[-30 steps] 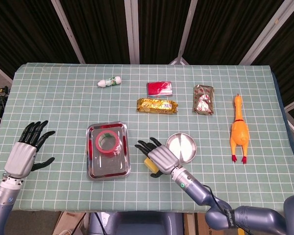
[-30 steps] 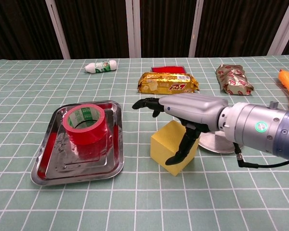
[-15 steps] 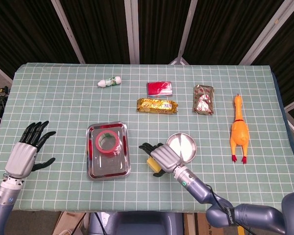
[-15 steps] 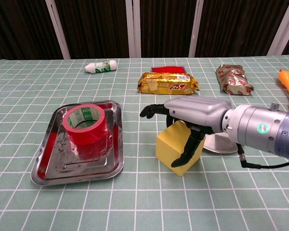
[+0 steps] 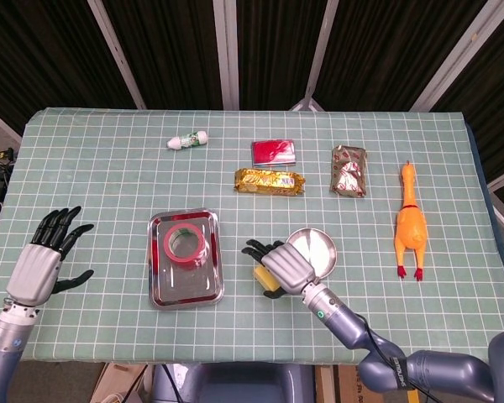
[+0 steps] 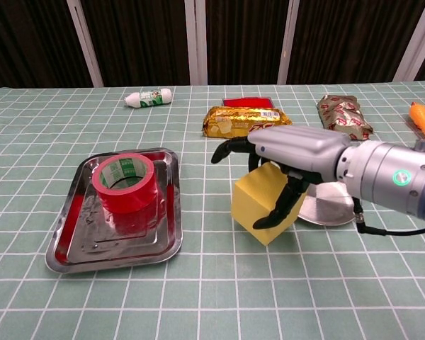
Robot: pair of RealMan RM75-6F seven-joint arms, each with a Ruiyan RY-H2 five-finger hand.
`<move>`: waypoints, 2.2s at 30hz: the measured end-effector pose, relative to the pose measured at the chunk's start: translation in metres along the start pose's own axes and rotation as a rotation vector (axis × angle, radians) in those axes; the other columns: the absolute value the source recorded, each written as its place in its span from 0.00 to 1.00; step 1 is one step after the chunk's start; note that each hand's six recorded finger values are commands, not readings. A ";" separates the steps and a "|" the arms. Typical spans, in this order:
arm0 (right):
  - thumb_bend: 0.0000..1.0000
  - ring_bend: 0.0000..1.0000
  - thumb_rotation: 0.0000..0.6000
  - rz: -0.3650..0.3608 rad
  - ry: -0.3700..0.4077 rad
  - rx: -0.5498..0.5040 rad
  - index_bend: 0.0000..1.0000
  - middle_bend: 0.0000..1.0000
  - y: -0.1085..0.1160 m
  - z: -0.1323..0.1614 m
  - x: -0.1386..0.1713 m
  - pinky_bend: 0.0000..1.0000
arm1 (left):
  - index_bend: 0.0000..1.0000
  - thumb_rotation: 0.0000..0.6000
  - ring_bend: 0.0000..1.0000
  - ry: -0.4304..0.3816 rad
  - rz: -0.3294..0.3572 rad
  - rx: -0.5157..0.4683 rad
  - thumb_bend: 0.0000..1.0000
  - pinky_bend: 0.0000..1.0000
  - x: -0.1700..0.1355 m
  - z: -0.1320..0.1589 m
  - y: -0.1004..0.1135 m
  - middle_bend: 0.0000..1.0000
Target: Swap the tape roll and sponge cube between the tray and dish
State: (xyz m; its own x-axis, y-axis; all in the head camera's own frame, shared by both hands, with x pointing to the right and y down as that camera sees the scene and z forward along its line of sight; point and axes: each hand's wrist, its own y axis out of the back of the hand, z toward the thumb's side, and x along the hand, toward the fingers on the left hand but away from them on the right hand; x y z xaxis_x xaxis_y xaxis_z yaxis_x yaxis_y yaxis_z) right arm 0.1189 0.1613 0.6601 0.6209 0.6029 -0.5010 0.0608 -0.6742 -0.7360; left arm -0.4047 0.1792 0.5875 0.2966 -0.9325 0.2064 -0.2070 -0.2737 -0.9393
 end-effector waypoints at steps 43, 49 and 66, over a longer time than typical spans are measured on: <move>0.17 0.17 1.00 0.092 -0.172 0.028 0.06 0.01 0.015 -0.100 0.011 0.24 | 0.22 1.00 0.00 0.026 0.018 0.036 0.01 0.08 0.002 0.000 -0.003 0.00; 0.04 0.02 1.00 0.096 -0.182 0.022 0.00 0.00 0.017 -0.100 0.014 0.08 | 0.22 1.00 0.00 0.029 0.023 0.041 0.01 0.08 0.002 -0.001 -0.002 0.00; 0.02 0.00 1.00 -0.225 -0.282 -0.001 0.00 0.00 0.092 -0.107 0.088 0.04 | 0.22 1.00 0.00 0.069 -0.022 0.045 0.01 0.09 -0.001 -0.006 -0.004 0.00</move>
State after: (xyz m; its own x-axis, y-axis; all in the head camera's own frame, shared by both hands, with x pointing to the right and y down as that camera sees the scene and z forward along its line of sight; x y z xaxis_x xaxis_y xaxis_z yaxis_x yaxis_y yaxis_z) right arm 0.2631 0.1069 0.5970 0.3518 0.8300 -0.4329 0.1722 -0.5119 -0.8416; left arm -0.4098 0.1796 0.5929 0.2356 -0.9407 0.2442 -0.1589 -0.2852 -0.9452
